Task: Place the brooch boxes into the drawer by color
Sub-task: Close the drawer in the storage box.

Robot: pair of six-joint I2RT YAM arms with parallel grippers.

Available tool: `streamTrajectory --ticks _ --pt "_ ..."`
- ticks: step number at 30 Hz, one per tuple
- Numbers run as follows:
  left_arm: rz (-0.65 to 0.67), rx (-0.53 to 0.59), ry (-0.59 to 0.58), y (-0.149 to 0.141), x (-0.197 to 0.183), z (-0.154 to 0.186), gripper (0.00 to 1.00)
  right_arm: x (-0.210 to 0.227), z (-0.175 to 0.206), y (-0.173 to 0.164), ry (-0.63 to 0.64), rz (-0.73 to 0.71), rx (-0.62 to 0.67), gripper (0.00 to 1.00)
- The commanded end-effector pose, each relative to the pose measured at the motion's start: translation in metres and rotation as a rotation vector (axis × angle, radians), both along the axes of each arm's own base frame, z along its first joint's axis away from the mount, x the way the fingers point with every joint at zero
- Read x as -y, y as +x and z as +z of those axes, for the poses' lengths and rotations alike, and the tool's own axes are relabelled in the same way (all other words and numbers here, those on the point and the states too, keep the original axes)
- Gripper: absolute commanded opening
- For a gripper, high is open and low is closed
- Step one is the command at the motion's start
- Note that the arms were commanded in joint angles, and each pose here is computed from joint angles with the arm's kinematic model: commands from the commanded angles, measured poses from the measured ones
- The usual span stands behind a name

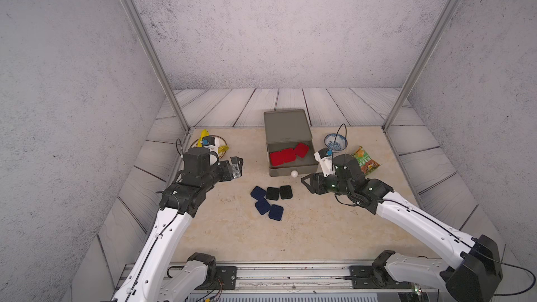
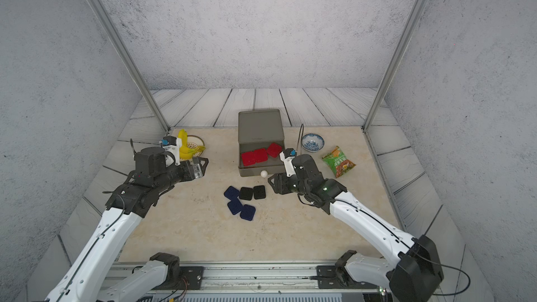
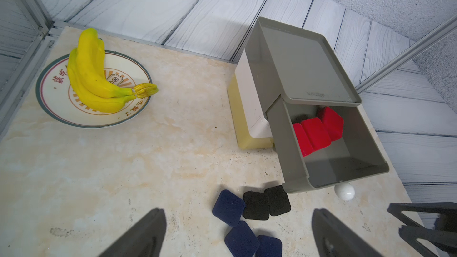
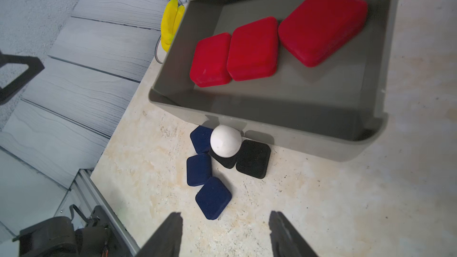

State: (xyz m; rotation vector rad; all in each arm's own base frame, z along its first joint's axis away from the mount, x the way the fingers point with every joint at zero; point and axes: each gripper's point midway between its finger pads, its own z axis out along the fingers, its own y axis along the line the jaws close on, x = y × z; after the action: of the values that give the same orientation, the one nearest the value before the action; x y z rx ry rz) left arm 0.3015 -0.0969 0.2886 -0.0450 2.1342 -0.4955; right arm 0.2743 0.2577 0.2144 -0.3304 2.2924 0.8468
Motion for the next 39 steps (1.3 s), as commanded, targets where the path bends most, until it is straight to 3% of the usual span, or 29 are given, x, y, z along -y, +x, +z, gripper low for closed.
streamTrajectory --ticks 1,9,16,28,39 --pt "-0.023 0.028 -0.030 0.002 0.007 0.009 0.98 -0.012 0.007 0.014 0.074 -0.046 -0.030 0.62" --pt "-0.024 0.034 -0.004 0.002 0.005 0.011 0.98 -0.032 -0.008 0.040 0.089 -0.073 -0.071 0.61" --pt "-0.027 0.026 0.012 0.005 0.005 0.008 0.98 -0.039 -0.013 0.051 0.111 -0.089 -0.068 0.52" --pt "-0.027 0.020 0.047 0.006 0.003 -0.002 0.98 -0.049 -0.015 0.066 0.117 -0.105 -0.072 0.18" --pt "-0.035 0.016 0.044 0.007 0.004 -0.006 0.98 -0.048 0.008 0.099 0.064 -0.149 0.054 0.16"
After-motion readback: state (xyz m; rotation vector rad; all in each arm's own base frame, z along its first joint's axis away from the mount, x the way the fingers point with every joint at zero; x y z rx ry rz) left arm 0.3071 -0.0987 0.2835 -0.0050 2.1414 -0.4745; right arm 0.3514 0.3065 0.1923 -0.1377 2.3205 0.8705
